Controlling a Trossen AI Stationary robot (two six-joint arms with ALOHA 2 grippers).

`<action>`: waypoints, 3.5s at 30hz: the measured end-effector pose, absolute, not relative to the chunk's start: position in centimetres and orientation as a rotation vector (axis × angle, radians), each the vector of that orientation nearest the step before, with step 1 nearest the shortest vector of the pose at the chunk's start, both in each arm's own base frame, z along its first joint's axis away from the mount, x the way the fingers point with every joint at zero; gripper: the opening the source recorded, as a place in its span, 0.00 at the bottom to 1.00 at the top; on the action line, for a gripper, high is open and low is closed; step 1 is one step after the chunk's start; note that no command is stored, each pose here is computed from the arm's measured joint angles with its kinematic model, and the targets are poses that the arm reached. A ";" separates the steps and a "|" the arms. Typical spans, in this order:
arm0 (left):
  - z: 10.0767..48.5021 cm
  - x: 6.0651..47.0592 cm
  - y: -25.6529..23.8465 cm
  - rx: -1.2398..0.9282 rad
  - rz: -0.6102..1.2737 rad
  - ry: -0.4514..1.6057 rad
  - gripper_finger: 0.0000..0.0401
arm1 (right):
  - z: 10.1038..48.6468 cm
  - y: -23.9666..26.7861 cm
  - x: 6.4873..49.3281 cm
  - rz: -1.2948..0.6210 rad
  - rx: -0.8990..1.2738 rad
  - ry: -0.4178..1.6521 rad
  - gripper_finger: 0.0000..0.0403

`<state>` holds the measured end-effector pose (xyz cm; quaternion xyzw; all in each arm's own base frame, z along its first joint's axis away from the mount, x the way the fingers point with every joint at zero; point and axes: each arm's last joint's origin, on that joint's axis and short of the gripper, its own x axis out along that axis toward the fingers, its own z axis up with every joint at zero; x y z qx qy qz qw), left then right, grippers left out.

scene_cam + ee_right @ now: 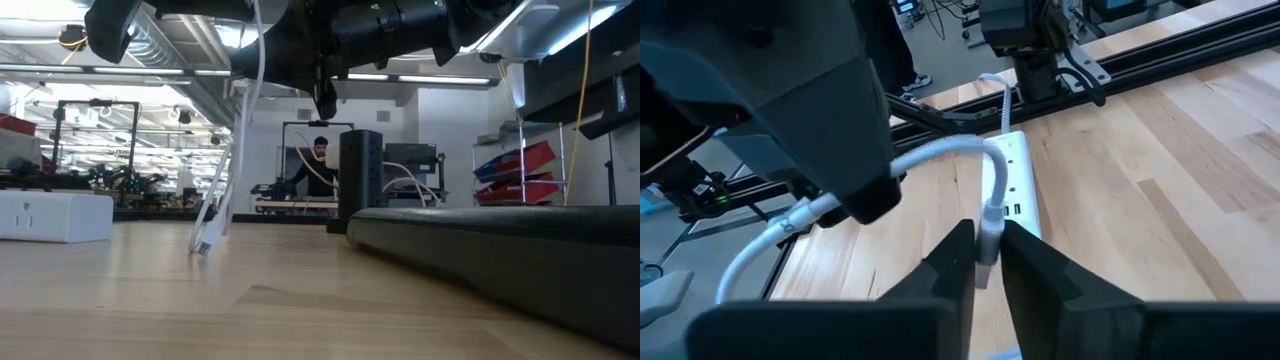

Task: Insert USB
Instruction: Insert the white USB cable into the white outlet extension

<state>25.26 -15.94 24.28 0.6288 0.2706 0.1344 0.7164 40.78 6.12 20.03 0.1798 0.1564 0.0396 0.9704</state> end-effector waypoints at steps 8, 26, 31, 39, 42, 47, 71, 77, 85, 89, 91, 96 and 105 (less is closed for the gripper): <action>24.3 25.3 -15.9 1.407 0.298 0.604 0.00 | 20.0 6.1 40.8 0.081 0.363 0.316 0.13; 24.5 25.3 -16.1 1.384 0.300 0.583 0.03 | 20.0 6.1 40.8 0.080 0.335 0.314 0.01; 25.3 25.6 -16.3 1.222 0.313 0.525 0.17 | 20.0 6.1 40.8 0.084 0.326 0.314 0.00; 27.1 24.0 -16.6 0.919 0.344 0.424 0.57 | 20.0 6.1 40.8 0.090 0.310 0.316 0.00; 27.9 23.0 -16.4 0.839 0.338 0.407 0.71 | 20.0 6.1 40.8 0.090 0.309 0.316 0.00; 28.2 20.9 -15.5 0.685 0.253 0.452 0.81 | 20.0 6.1 40.8 0.091 0.306 0.316 0.00; 18.4 15.4 -9.2 -0.156 0.172 1.271 0.81 | 19.9 6.3 40.7 0.164 0.290 0.333 0.00; 18.1 15.9 -9.1 -0.060 0.146 1.193 0.81 | 20.0 6.3 40.7 0.166 0.290 0.325 0.00; 17.9 15.7 -8.7 0.015 0.129 1.223 0.81 | 20.0 6.4 40.7 0.182 0.291 0.328 0.00; 17.1 15.6 -8.4 0.002 0.133 1.226 0.81 | 20.0 6.4 40.7 0.182 0.291 0.328 0.00; 16.4 15.3 -8.1 0.006 0.145 1.244 0.81 | 20.0 6.4 40.7 0.183 0.291 0.328 0.00; 15.6 15.0 -7.4 0.014 0.203 1.253 0.81 | 20.0 6.4 40.7 0.188 0.292 0.329 0.00; 15.6 15.4 -7.5 -0.009 0.135 1.250 0.66 | 20.0 6.4 40.7 0.191 0.292 0.330 0.00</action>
